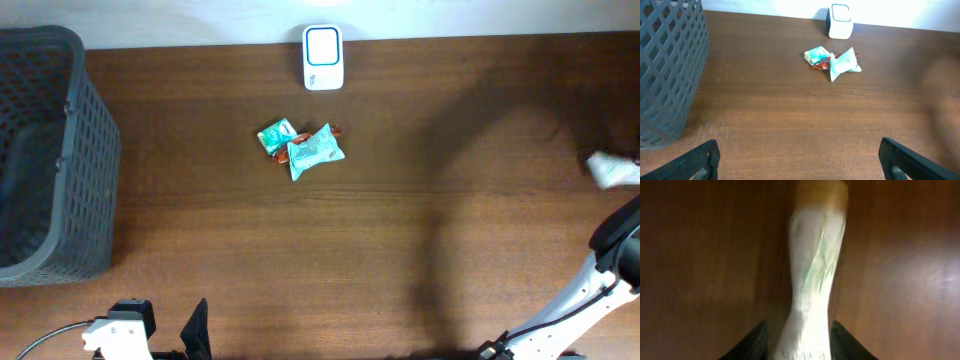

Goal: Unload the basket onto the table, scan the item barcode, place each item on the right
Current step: 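Carry the shampoo tube to the right edge of the table and release, then move the right gripper back over the item pile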

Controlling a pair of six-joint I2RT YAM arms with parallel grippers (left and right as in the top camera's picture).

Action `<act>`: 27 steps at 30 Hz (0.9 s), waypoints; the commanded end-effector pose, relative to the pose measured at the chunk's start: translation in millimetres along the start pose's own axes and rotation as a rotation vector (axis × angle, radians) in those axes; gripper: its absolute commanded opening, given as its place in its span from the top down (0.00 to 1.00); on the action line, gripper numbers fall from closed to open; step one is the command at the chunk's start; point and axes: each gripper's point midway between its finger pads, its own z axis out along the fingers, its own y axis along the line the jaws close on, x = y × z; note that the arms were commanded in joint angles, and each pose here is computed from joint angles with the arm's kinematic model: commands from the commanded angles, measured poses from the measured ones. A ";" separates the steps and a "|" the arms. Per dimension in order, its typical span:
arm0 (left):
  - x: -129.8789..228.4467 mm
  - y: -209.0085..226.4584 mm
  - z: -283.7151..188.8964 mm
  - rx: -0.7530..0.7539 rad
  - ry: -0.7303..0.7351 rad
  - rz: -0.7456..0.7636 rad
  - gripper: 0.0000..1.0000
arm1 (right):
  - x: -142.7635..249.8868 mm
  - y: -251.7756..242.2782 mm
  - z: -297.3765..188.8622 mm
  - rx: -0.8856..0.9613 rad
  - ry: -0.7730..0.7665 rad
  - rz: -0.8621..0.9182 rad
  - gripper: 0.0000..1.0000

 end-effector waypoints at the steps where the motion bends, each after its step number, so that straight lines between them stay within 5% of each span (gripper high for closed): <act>1: -0.2 1.5 -0.7 -0.008 -0.008 -0.005 0.01 | 12.7 26.6 -11.3 -0.139 0.081 -0.002 0.56; 11: -0.2 1.5 -0.7 -0.008 -0.008 -0.005 0.01 | 101.1 108.8 -53.9 -0.509 0.392 -0.196 0.51; 20: -0.2 1.5 -0.7 -0.008 -0.008 -0.005 0.01 | 302.5 179.2 -171.1 -0.873 0.789 -0.716 0.43; 27: -0.2 1.5 -0.7 -0.008 -0.008 -0.005 0.01 | 477.6 168.2 -255.9 -0.897 0.949 -1.112 0.36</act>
